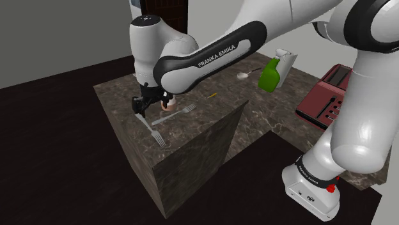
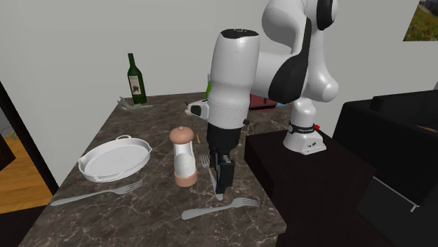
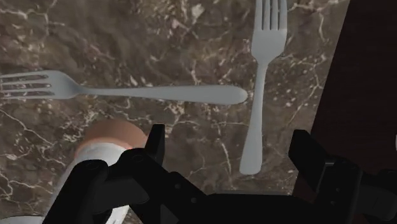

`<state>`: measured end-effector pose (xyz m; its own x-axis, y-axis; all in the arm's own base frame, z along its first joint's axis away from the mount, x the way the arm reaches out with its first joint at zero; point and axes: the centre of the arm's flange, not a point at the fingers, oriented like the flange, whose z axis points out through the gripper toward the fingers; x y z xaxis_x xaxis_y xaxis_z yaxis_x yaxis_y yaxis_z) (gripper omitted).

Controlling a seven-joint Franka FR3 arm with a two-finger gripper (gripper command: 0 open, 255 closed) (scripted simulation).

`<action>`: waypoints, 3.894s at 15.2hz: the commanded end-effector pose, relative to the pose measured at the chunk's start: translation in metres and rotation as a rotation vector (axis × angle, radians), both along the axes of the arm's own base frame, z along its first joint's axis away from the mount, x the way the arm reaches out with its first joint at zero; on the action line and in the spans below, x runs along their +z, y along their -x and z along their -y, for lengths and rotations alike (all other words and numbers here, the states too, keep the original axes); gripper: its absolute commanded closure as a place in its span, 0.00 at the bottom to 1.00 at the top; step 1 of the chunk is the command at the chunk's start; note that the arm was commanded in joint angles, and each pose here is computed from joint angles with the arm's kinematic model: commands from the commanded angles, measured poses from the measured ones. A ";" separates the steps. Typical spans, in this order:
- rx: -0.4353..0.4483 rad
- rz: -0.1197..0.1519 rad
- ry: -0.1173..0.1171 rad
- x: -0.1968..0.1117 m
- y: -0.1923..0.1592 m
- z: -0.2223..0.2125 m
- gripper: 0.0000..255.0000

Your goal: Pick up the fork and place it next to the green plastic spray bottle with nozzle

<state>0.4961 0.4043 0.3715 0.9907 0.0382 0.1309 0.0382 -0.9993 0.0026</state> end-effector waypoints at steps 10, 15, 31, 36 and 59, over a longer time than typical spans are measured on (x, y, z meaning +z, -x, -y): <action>0.010 -0.006 -0.007 -0.062 -0.014 -0.038 0.00; 0.010 -0.006 -0.007 -0.062 -0.014 -0.038 0.00; 0.010 -0.006 -0.007 -0.046 -0.014 -0.038 1.00; 0.010 -0.006 -0.007 -0.020 -0.014 -0.038 1.00; 0.010 -0.006 -0.007 0.102 -0.014 -0.038 1.00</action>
<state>0.5104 0.4419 0.4684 0.9909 0.0475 0.1257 0.0485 -0.9988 -0.0051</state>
